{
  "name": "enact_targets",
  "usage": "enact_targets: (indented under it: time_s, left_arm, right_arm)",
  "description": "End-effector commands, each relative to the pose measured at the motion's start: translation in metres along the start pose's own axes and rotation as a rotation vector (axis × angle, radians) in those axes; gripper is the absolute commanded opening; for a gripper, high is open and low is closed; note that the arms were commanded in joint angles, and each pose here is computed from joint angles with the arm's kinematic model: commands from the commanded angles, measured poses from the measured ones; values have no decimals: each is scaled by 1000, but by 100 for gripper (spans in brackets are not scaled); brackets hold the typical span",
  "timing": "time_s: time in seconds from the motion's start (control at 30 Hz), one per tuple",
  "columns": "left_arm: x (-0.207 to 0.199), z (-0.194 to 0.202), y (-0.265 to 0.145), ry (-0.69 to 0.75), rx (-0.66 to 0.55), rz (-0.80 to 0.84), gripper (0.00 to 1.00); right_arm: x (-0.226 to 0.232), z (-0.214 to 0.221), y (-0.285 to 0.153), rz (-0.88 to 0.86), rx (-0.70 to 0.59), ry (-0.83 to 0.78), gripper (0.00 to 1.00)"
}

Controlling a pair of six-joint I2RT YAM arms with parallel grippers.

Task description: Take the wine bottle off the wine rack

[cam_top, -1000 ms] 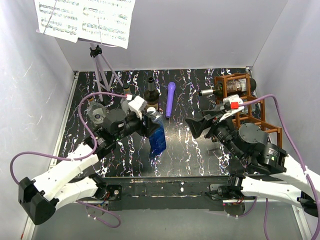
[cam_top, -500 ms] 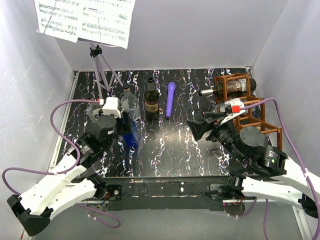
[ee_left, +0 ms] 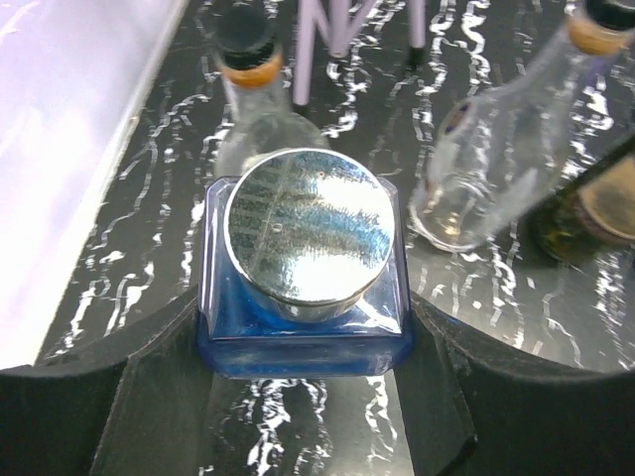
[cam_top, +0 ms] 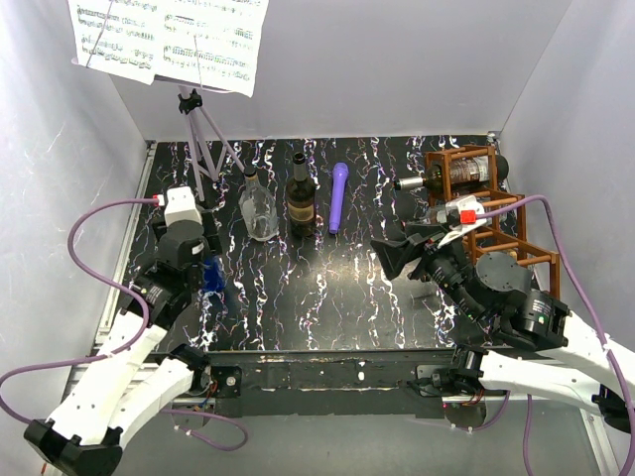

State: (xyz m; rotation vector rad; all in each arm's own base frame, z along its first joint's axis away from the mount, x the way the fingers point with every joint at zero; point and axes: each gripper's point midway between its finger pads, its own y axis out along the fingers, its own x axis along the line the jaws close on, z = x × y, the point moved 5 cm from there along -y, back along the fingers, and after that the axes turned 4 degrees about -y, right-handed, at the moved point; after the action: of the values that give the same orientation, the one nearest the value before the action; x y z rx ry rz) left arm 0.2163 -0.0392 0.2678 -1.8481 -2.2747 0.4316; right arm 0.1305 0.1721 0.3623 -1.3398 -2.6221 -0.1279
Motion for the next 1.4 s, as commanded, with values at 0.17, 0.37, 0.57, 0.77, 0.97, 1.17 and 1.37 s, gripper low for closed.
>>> enact_targets:
  time_s: [0.17,0.37,0.57,0.77,0.97,1.17,1.37]
  left_arm:
    - [23,-23,9,0,-53,-135,0]
    - [29,-19,8,-29,-40,-162,5]
    - [31,-23,7,-51,-30,-155,74]
    - [29,-25,7,-64,-21,-131,80]
    - [30,-37,-4,-102,-34,-123,97]
    - [38,-81,-38,-173,-142,-86,98]
    - [24,-125,-79,-193,-250,155,98]
  right_arm:
    - [4,-11,1,-11,-47,42,90]
    - [5,-11,3,-10,-39,31,90]
    - [6,-13,4,-13,-41,35,90]
    - [8,-17,2,-25,-43,37,90]
    - [10,-19,3,-33,-41,29,90]
    - [14,-12,12,-33,-12,1,91]
    - [21,0,24,-54,47,-98,92]
